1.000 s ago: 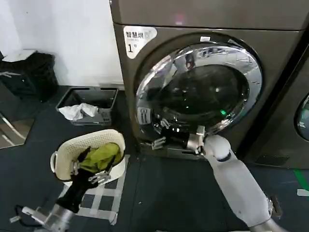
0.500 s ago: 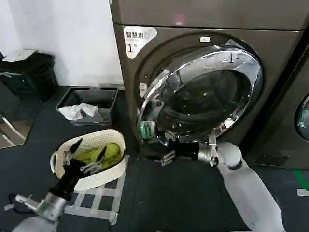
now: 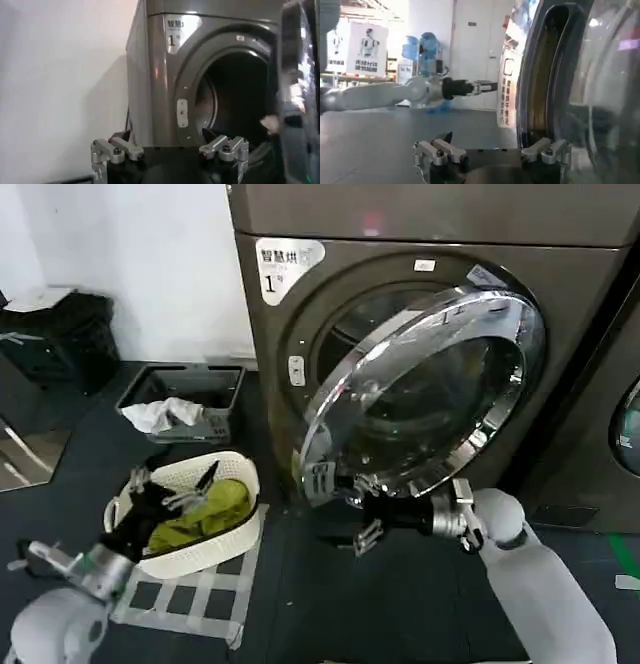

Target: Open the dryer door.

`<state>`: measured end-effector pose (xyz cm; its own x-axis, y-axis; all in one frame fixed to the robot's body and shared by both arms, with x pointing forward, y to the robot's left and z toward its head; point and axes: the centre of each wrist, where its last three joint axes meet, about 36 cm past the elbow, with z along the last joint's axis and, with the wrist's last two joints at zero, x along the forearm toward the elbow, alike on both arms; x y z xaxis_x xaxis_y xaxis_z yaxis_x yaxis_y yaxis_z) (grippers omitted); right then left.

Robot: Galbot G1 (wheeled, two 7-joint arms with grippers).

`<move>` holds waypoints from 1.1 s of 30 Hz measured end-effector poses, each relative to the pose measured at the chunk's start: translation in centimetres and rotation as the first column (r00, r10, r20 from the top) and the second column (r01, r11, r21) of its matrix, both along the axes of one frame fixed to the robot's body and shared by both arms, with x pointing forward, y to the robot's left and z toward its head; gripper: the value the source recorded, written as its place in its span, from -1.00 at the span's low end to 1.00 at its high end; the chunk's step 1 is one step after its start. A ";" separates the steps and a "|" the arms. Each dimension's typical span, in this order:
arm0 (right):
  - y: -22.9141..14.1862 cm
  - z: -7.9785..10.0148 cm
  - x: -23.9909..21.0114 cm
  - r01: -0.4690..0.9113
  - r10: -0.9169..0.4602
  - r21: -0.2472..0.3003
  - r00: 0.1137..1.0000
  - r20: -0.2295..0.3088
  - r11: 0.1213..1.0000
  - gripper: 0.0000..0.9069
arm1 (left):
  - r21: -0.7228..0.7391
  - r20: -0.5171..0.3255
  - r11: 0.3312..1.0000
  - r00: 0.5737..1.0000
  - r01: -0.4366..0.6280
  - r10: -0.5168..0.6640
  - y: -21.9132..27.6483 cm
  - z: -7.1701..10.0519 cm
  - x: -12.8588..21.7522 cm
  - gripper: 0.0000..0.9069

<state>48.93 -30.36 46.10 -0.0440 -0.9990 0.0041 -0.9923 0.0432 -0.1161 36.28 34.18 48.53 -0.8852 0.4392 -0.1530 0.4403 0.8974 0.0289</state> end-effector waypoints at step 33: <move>-4.3 1.4 -1.8 -0.134 0.136 -0.078 0.991 0.019 0.988 1.00 | -0.017 -0.015 0.949 0.949 0.314 -0.314 -2.7 2.4 6.7 1.00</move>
<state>47.14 -34.63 47.53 0.0903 -0.9926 0.0811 -0.9853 -0.1009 -0.1376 42.98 31.51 50.93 -0.7057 0.6931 -0.1469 0.6999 0.7142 0.0074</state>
